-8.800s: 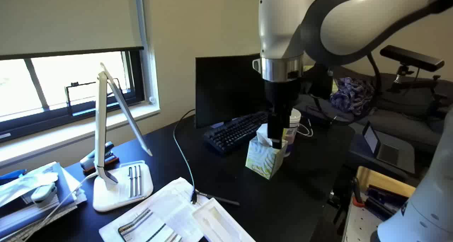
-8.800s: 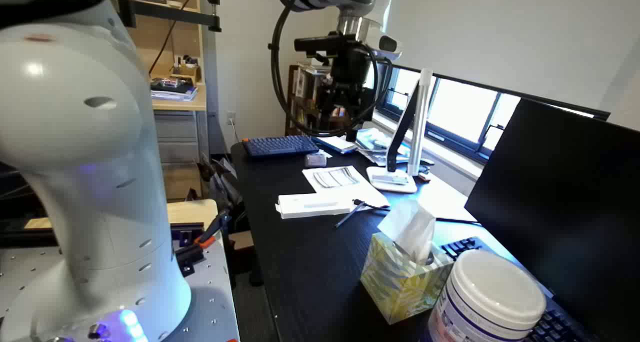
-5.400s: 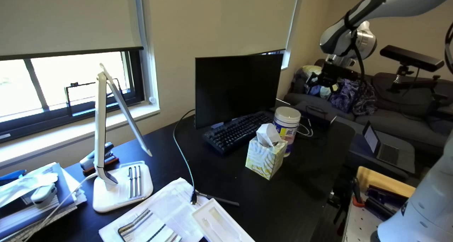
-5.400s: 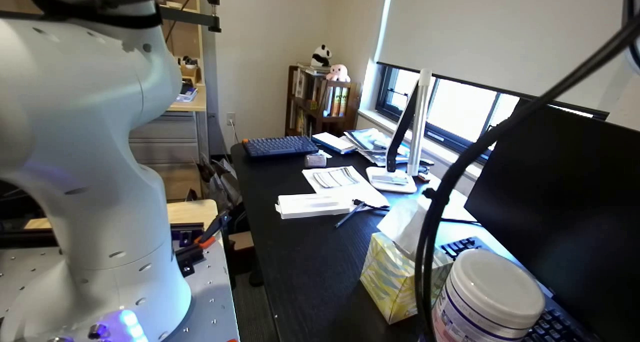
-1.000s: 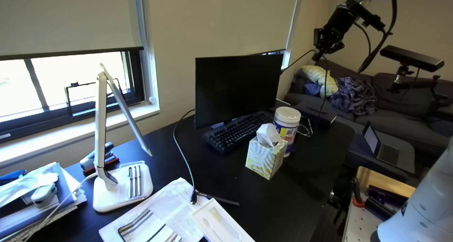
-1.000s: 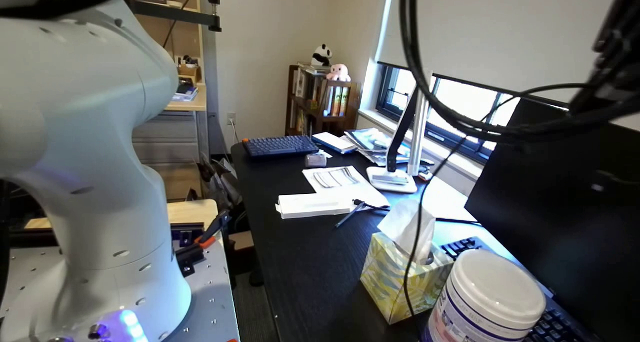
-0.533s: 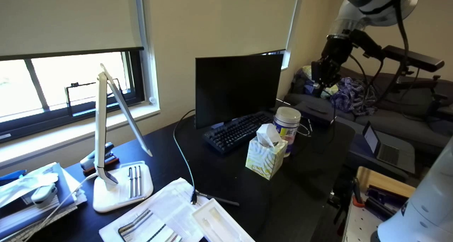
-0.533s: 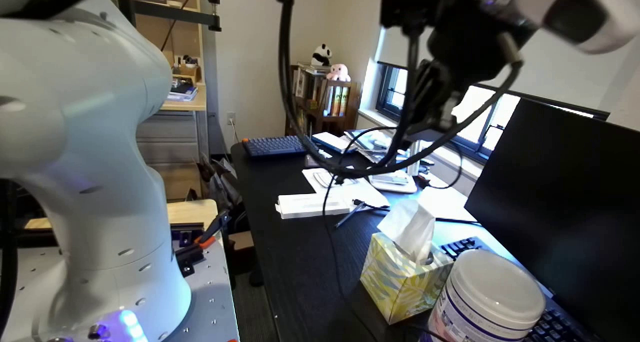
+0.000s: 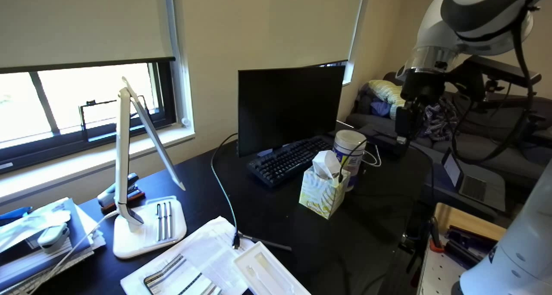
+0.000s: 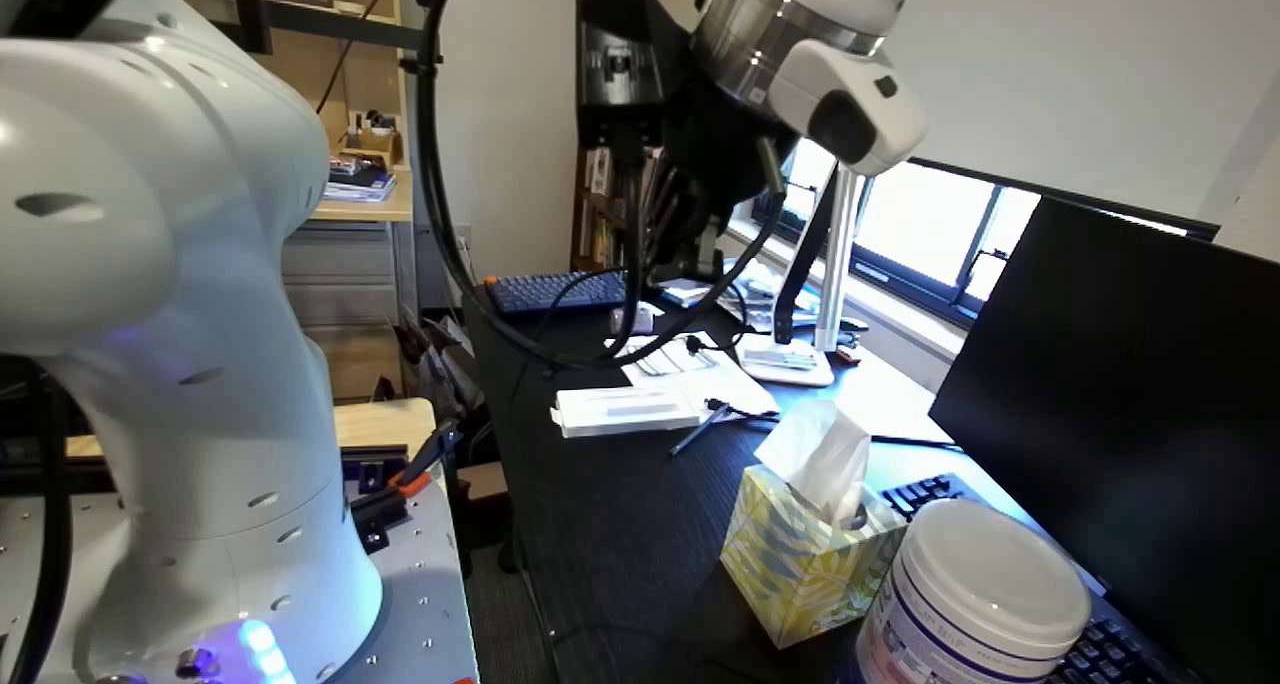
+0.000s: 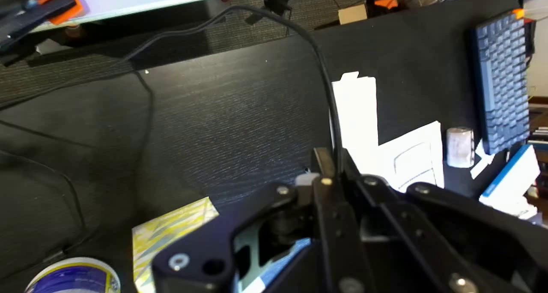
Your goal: Move the black cable to the left
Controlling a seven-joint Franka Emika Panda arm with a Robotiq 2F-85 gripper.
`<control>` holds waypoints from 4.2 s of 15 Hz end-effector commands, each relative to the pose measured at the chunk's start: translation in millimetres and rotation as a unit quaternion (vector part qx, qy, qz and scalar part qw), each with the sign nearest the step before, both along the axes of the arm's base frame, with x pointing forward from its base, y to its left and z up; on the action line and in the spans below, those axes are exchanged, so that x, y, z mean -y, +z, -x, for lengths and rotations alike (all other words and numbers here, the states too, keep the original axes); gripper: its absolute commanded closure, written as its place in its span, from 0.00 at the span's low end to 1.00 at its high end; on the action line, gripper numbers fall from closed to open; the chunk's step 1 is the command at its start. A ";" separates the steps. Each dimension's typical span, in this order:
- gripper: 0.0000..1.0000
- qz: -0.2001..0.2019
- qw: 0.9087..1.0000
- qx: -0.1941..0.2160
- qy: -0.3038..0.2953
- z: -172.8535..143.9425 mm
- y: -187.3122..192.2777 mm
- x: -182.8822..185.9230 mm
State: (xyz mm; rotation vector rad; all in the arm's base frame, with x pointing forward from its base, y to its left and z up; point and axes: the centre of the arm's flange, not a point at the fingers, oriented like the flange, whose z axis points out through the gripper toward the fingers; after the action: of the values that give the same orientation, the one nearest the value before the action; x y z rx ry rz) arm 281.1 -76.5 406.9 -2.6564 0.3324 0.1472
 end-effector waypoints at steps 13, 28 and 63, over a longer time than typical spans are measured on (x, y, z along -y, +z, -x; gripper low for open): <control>0.95 0.002 0.996 0.029 0.079 -7.0 22.0 -70.3; 0.99 0.090 0.954 0.158 0.240 -78.4 -7.8 -266.4; 0.64 0.168 0.917 0.262 0.249 -151.1 -197.5 -318.7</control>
State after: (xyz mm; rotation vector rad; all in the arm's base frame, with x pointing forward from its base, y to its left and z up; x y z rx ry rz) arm 429.0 233.4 203.4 -2.9266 -0.5543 -0.5198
